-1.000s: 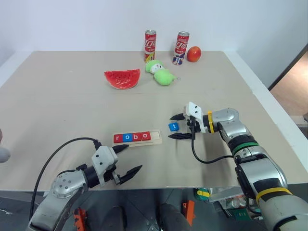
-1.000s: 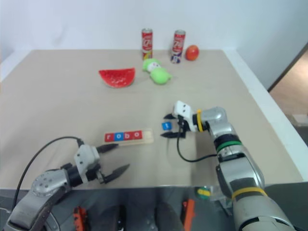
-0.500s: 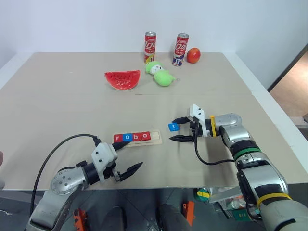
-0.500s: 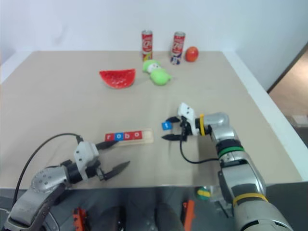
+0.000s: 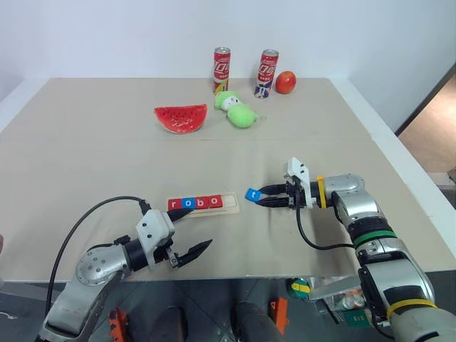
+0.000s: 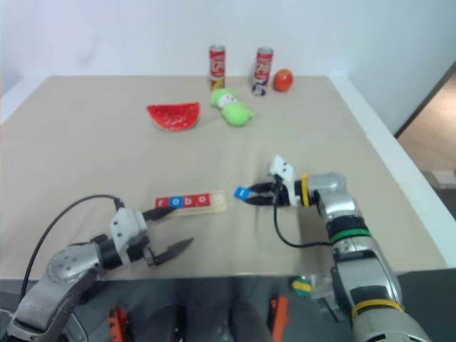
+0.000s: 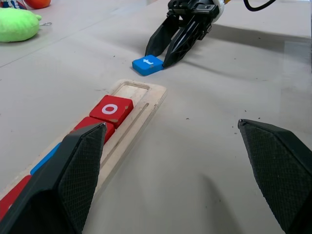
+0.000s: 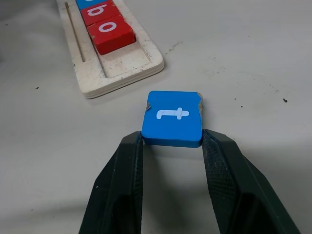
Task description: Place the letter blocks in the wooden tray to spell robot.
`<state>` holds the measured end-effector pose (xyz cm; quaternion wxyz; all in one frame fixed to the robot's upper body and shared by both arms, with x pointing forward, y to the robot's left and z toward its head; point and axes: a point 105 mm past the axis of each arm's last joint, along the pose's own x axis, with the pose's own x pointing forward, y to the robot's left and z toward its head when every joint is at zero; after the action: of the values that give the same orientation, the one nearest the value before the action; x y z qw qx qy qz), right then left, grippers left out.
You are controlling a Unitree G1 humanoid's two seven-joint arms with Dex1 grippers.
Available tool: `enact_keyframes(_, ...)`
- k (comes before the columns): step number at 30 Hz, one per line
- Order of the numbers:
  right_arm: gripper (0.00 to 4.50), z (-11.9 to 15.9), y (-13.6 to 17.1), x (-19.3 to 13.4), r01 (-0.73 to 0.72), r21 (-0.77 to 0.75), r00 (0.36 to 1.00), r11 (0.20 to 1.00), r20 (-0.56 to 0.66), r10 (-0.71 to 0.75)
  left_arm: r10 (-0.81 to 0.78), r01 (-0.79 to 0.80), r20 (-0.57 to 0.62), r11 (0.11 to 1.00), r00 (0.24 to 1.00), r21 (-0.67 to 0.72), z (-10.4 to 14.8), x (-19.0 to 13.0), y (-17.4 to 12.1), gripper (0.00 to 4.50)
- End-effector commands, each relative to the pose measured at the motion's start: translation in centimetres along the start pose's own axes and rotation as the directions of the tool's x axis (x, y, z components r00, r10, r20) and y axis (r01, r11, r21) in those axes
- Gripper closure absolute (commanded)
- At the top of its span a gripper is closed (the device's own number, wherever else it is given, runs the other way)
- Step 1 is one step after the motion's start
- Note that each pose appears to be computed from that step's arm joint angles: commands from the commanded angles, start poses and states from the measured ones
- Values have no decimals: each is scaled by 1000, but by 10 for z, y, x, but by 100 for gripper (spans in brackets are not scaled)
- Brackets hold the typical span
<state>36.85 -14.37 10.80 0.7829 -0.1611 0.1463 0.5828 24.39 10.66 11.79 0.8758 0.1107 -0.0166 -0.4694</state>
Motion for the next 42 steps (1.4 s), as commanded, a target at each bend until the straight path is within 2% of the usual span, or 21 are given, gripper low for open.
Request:
enact_keyframes(1, 331, 0, 1, 1, 7, 6, 1000, 1000, -2, -7, 4, -4, 17, 1000, 1000, 13, 5, -1, 2, 0)
enact_keyframes(8, 331, 5, -1, -1, 24, -14, 1000, 1000, 7, -24, 13, -13, 11, 1000, 1000, 12, 5, -2, 3, 0)
enact_keyframes(11, 331, 28, -3, -6, 34, -64, 998, 997, 51, -30, 31, -31, 13, 999, 999, 12, 5, -4, 4, 0)
enact_keyframes(15, 331, 65, 7, -5, -25, -157, 996, 987, 79, 38, 141, -140, 36, 990, 989, -18, 9, -10, 17, 0)
enact_keyframes(19, 331, 79, 21, 4, -104, -221, 991, 970, 55, 119, 193, -191, 35, 981, 981, -43, 9, -12, 22, 0)
enact_keyframes(21, 331, 80, 27, 10, -142, -255, 987, 956, 37, 157, 213, -211, 38, 976, 976, -53, 9, -11, 23, 0)
enact_keyframes(26, 331, 62, 24, 30, -214, -341, 977, 915, -70, 202, 252, -246, 61, 965, 966, -94, 14, -8, 27, 0)
enact_keyframes(33, 331, 59, 13, 40, -218, -357, 976, 908, -93, 198, 246, -239, 59, 965, 967, -107, 14, -8, 19, 0)
enact_keyframes(42, 331, 55, 15, 45, -266, -348, 964, 899, -113, 241, 249, -242, 52, 964, 967, -110, 13, -9, 16, 0)
